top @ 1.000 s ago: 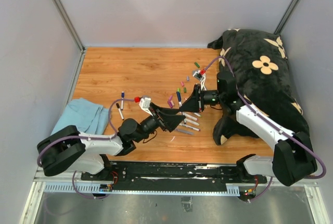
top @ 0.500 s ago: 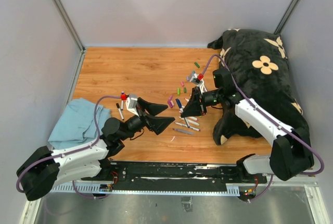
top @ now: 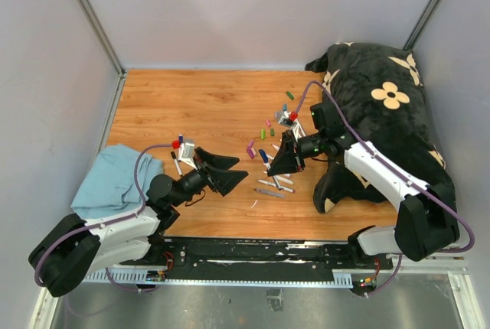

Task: Open the pen caps
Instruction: Open the pen cap from the pen.

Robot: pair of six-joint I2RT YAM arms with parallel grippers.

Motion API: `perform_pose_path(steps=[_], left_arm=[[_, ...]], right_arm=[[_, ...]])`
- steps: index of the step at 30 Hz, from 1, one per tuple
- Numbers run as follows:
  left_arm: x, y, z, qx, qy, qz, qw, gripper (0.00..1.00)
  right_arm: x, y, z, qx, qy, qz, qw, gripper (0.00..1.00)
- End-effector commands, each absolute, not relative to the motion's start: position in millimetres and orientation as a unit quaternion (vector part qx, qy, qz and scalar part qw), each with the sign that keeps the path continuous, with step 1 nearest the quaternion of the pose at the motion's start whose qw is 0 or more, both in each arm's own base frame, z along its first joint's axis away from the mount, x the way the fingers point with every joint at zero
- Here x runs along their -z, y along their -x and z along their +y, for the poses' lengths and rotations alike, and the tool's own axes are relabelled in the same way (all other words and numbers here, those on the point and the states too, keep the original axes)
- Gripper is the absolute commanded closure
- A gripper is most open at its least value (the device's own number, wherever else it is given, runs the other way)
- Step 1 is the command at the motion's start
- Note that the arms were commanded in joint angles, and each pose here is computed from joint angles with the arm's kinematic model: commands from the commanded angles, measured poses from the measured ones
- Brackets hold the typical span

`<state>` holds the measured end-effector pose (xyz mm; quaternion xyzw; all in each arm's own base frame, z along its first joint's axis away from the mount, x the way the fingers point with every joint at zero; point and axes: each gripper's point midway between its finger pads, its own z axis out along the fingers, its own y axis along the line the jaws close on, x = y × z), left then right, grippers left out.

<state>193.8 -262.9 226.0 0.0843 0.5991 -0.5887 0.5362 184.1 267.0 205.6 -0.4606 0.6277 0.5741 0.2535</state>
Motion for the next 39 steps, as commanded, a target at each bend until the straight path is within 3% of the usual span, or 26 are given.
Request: perform_pose_path(steps=[1,28,35,39], left_arm=[[-245,-188,-259,0.615,-0.085,0.563,0.545,0.01],[-248,-200,-274,0.646,-0.073,0.543,0.532,0.02],[-254,-205,-288,0.660,-0.086,0.536,0.519,0.11],[-257,-202,-298,0.683,-0.099,0.524,0.499,0.28]], right_arm=[[-216,-186,266,-0.581,0.470,0.611,0.262,0.97],[-211,-172,273,-0.595,0.484,0.598,0.232,0.95],[-210,-169,275,-0.597,0.488,0.595,0.227,0.95],[-210,-169,275,-0.597,0.488,0.595,0.225,0.95]])
